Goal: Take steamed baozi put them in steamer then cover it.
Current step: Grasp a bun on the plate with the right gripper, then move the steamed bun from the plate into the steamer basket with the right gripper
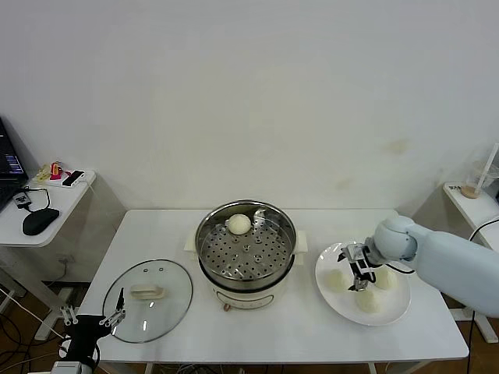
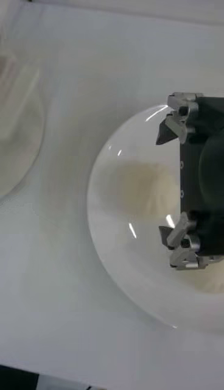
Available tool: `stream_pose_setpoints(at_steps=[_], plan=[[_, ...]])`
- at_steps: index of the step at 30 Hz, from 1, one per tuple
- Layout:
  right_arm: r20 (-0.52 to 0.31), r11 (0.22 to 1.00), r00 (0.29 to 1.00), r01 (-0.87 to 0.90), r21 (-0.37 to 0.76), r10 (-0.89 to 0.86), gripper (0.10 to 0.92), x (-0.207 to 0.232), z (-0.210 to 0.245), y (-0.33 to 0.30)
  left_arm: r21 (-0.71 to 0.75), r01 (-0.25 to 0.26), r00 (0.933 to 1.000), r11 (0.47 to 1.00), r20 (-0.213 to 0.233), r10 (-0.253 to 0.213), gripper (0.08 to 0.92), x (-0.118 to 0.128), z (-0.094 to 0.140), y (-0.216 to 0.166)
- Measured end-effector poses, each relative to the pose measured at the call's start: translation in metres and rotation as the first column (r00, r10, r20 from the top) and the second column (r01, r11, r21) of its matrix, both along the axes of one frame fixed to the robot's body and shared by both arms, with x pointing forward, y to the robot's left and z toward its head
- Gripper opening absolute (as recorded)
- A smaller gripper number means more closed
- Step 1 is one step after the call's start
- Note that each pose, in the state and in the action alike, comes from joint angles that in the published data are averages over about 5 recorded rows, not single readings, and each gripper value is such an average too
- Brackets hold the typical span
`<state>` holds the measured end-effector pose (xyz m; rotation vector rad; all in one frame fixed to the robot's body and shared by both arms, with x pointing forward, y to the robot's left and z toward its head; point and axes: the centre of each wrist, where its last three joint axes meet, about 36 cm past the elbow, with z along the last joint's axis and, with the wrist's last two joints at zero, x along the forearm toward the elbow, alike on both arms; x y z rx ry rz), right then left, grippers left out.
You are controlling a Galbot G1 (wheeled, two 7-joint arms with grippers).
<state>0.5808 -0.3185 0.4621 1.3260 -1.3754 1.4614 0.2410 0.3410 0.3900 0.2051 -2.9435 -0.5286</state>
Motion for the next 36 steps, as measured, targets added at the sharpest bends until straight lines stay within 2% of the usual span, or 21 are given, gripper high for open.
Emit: stream_pose_setpoints(at_steps=[9,18,22,29,36], plan=[[-0.007,1.0,1.0,0.013,-0.014,-0.013,0.802,0.007,-0.014,0.007,-0.003,-0.007,1.0,1.0,-0.002,0.007,0.823,-0.001,-0.001,0.0],[-0.017,1.0,1.0,0.019,-0.015,-0.02,0.651,0.01,-0.017,0.012,-0.001,-0.008,1.0,1.0,-0.001,0.008,0.823,-0.001,-0.001,0.0],[-0.025,1.0,0.999,0.02,-0.017,-0.02,0.623,0.011,-0.013,0.01,0.0,-0.008,1.0,1.0,0.001,0.008,0.823,-0.002,0.0,0.0],[-0.017,1.0,1.0,0.026,-0.015,-0.026,0.62,0.018,0.023,0.001,-0.001,-0.001,1.0,1.0,0.007,0.001,0.823,0.0,0.003,-0.002],[0.038,0.999,0.999,0.037,0.012,-0.037,0.628,0.025,0.083,-0.005,-0.004,0.012,0.9998,1.0,0.014,-0.012,0.823,0.003,0.005,-0.005]])
